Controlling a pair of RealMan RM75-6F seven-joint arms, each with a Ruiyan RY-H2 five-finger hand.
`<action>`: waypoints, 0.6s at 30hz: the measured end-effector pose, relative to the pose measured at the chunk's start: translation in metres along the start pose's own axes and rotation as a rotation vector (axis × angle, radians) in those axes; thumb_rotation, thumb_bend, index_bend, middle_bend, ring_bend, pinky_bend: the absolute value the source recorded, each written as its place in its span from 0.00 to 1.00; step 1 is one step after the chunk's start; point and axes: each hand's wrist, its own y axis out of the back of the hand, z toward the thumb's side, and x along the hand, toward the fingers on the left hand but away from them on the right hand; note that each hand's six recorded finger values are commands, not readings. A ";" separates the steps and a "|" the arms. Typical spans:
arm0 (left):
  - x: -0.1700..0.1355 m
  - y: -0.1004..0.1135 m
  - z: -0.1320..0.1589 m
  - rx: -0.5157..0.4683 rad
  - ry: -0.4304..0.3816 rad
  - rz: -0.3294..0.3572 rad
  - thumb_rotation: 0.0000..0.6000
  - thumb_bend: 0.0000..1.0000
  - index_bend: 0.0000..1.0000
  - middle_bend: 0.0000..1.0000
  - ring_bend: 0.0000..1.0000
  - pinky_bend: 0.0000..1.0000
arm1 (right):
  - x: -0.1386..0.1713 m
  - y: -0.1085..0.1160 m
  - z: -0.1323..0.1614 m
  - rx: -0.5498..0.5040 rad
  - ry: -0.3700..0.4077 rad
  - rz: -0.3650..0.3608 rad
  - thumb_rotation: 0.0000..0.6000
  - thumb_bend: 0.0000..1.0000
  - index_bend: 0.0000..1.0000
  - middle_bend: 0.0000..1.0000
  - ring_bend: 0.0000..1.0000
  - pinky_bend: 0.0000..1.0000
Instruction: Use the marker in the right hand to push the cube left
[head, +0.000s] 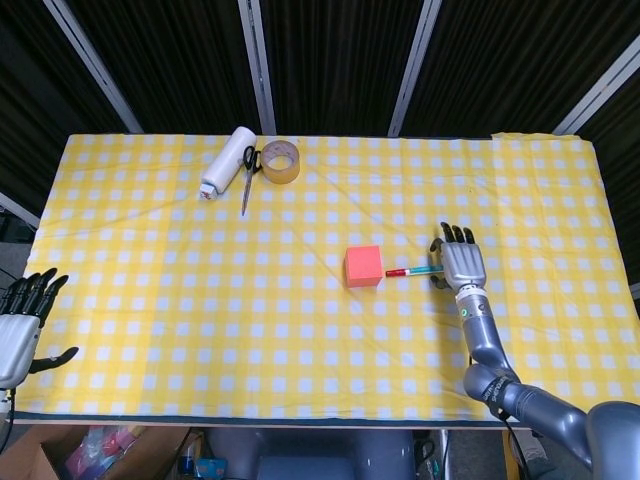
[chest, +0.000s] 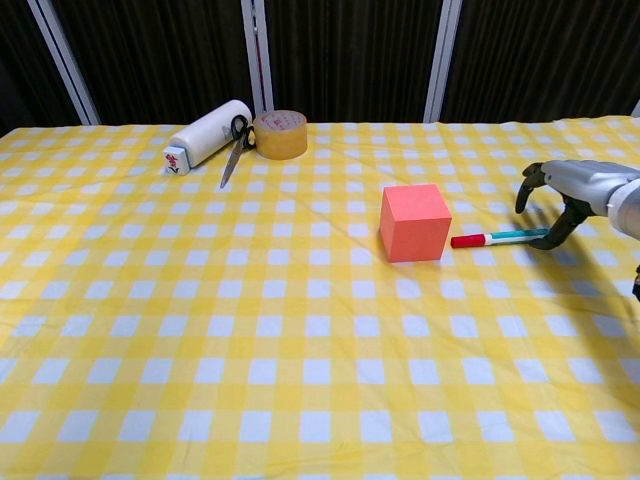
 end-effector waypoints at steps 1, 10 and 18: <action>0.000 0.000 0.000 -0.001 0.000 0.000 1.00 0.00 0.00 0.00 0.00 0.00 | -0.001 0.000 0.000 0.000 -0.001 0.000 1.00 0.33 0.37 0.07 0.00 0.00; 0.001 0.000 0.000 -0.003 0.001 0.001 1.00 0.00 0.00 0.00 0.00 0.00 | -0.007 -0.005 0.000 -0.010 -0.017 0.009 1.00 0.33 0.44 0.09 0.00 0.00; 0.001 0.000 0.000 -0.007 0.001 0.001 1.00 0.00 0.00 0.00 0.00 0.00 | -0.008 -0.009 0.006 -0.017 -0.006 0.010 1.00 0.39 0.57 0.14 0.00 0.00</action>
